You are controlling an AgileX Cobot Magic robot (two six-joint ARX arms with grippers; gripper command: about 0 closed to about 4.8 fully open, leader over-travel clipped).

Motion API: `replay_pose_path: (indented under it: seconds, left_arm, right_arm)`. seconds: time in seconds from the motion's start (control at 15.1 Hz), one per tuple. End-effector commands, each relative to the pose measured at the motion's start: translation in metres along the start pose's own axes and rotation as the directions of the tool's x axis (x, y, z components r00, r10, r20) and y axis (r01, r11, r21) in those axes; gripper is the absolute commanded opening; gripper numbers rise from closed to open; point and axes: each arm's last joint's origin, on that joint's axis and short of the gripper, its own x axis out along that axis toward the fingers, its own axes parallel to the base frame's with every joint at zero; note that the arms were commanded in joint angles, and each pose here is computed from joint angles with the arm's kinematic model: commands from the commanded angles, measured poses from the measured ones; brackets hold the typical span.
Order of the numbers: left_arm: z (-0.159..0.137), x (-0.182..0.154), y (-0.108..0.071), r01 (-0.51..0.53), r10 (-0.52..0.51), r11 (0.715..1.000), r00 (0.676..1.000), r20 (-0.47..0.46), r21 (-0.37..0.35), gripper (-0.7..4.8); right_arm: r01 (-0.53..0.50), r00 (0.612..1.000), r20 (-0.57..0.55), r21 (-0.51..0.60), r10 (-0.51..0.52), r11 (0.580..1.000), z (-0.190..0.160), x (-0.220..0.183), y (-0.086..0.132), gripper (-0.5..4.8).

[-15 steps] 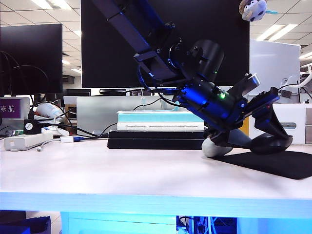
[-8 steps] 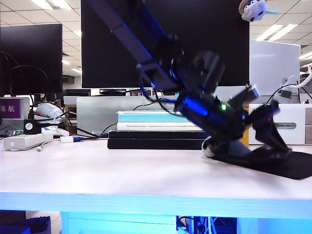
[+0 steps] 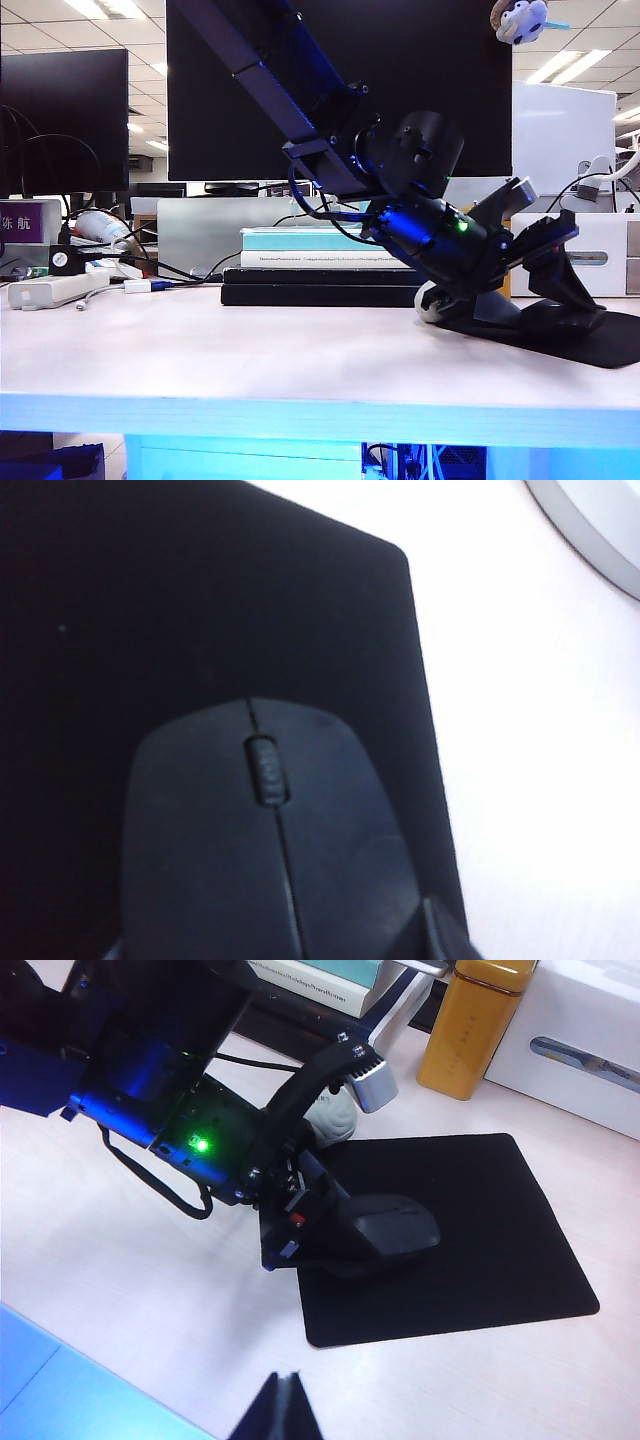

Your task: Place the black mouse on the black mouse pad.

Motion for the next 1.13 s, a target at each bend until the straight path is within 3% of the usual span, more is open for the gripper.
replay_pose_path:
  seconds: [0.07, 0.2, 0.26, 0.4, 0.53, 0.6, 0.79, 0.99, 1.13]
  left_arm:
    - [-0.01, 0.005, 0.0, -0.003, 0.003, 1.0, 0.999, -0.045, -0.013, 0.3]
    - [-0.01, 0.005, 0.0, 0.01, -0.011, 1.0, 0.999, -0.05, -0.018, 2.17]
    - [-0.01, 0.005, 0.0, 0.016, -0.017, 1.0, 0.999, -0.05, -0.019, 2.74]
    - [-0.01, 0.005, 0.0, 0.017, -0.018, 1.0, 0.999, -0.05, -0.023, 3.81]
    - [-0.007, 0.003, 0.0, 0.013, -0.014, 1.0, 0.998, -0.06, -0.027, 4.09]
    - [0.0, 0.001, -0.001, 0.006, -0.007, 1.0, 0.998, -0.063, -0.024, 4.69]
    - [0.025, -0.009, -0.001, -0.005, 0.005, 1.0, 0.999, -0.045, 0.001, 4.79]
    - [0.032, -0.013, -0.002, -0.007, 0.008, 1.0, 0.998, -0.062, 0.009, 4.79]
    - [0.035, -0.015, -0.002, -0.061, 0.061, 0.998, 0.996, -0.058, 0.012, 4.79]
  right_arm:
    - [0.002, 1.0, 0.017, -0.001, -0.002, 1.0, 0.002, -0.001, 0.0, -0.06]
    - [-0.002, 1.0, 0.017, -0.001, 0.002, 1.0, 0.002, -0.001, 0.0, -0.06]
    - [-0.01, 1.0, 0.018, -0.001, 0.01, 1.0, 0.002, -0.001, 0.0, -0.06]
    - [-0.015, 1.0, 0.018, -0.002, 0.015, 1.0, 0.002, -0.001, 0.0, -0.06]
    - [-0.016, 1.0, 0.018, -0.002, 0.016, 1.0, 0.002, -0.001, 0.0, -0.06]
    - [-0.016, 1.0, 0.018, -0.002, 0.016, 1.0, 0.002, -0.001, 0.0, -0.06]
    - [-0.016, 1.0, 0.016, -0.002, 0.016, 1.0, 0.002, -0.001, 0.0, -0.06]
    - [-0.017, 1.0, 0.011, -0.002, 0.017, 1.0, 0.002, -0.001, 0.0, -0.06]
    - [-0.017, 1.0, 0.011, -0.002, 0.017, 1.0, 0.002, -0.001, 0.0, -0.06]
